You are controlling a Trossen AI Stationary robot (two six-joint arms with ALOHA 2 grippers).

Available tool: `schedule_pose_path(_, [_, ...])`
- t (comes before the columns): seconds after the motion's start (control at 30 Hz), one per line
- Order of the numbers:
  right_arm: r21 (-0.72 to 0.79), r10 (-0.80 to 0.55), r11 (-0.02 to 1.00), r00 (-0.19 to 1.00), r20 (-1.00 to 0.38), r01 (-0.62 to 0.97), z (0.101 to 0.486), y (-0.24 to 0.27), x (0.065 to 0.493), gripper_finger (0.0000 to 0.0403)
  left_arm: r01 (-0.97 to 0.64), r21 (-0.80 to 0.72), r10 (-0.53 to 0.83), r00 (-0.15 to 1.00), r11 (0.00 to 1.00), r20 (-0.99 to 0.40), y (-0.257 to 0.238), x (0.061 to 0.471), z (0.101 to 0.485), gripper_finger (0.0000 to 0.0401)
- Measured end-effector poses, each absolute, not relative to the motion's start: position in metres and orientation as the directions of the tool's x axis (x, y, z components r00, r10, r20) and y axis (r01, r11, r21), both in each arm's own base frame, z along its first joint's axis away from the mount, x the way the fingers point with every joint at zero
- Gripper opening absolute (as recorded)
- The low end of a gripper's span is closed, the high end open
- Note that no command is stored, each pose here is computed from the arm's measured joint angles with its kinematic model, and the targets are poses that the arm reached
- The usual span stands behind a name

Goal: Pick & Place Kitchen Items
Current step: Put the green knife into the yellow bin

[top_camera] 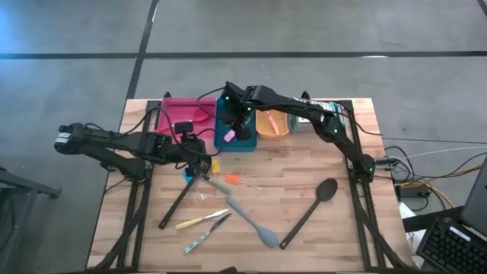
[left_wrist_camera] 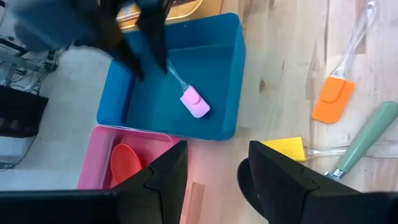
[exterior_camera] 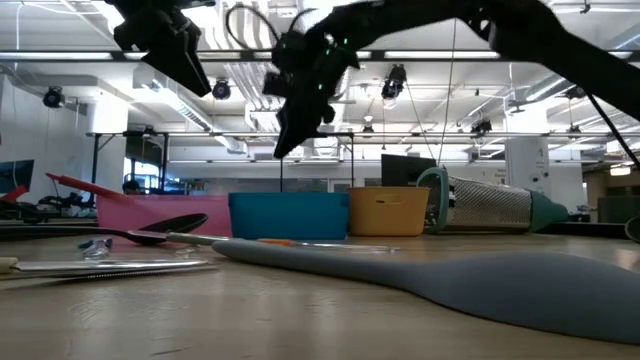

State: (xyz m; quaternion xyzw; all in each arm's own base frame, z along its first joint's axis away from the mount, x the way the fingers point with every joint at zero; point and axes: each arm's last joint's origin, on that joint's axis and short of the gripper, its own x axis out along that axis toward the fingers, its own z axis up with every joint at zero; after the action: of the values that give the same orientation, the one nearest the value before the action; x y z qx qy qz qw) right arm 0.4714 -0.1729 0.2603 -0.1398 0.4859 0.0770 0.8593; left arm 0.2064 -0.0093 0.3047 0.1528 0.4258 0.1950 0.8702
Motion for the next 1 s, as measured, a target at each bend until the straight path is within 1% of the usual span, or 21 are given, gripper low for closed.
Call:
schedule_pose_path(0.2, [-0.089, 0.029, 0.972, 0.491, -0.871, -0.217, 0.299, -0.142, 0.453, 0.0101, -0.211, 0.449, 0.484, 0.559, 0.868, -0.674, -0.009, 0.206, 0.305, 0.0174])
schedule_pose_path(0.53, [0.065, 0.102, 0.992, 0.386, -0.917, -0.108, 0.351, -0.084, 0.411, 0.0047, -0.21, 0.453, 0.486, 0.557, 0.867, -0.673, -0.009, 0.206, 0.305, 0.0174])
schedule_pose_path(0.73, [0.124, 0.142, 0.989, 0.313, -0.939, -0.076, 0.374, -0.045, 0.386, 0.0019, -0.166, 0.48, 0.487, 0.538, 0.862, -0.688, -0.009, 0.204, 0.303, 0.0174])
schedule_pose_path(0.83, [0.138, 0.153, 0.988, 0.333, -0.931, -0.066, 0.387, -0.026, 0.376, 0.001, -0.152, 0.48, 0.481, 0.529, 0.864, -0.699, -0.009, 0.203, 0.302, 0.0174])
schedule_pose_path(1.0, [0.142, 0.181, 0.981, 0.372, -0.911, -0.129, 0.408, 0.006, 0.358, 0.0012, -0.126, 0.452, 0.445, 0.531, 0.883, -0.721, -0.01, 0.203, 0.302, 0.0174])
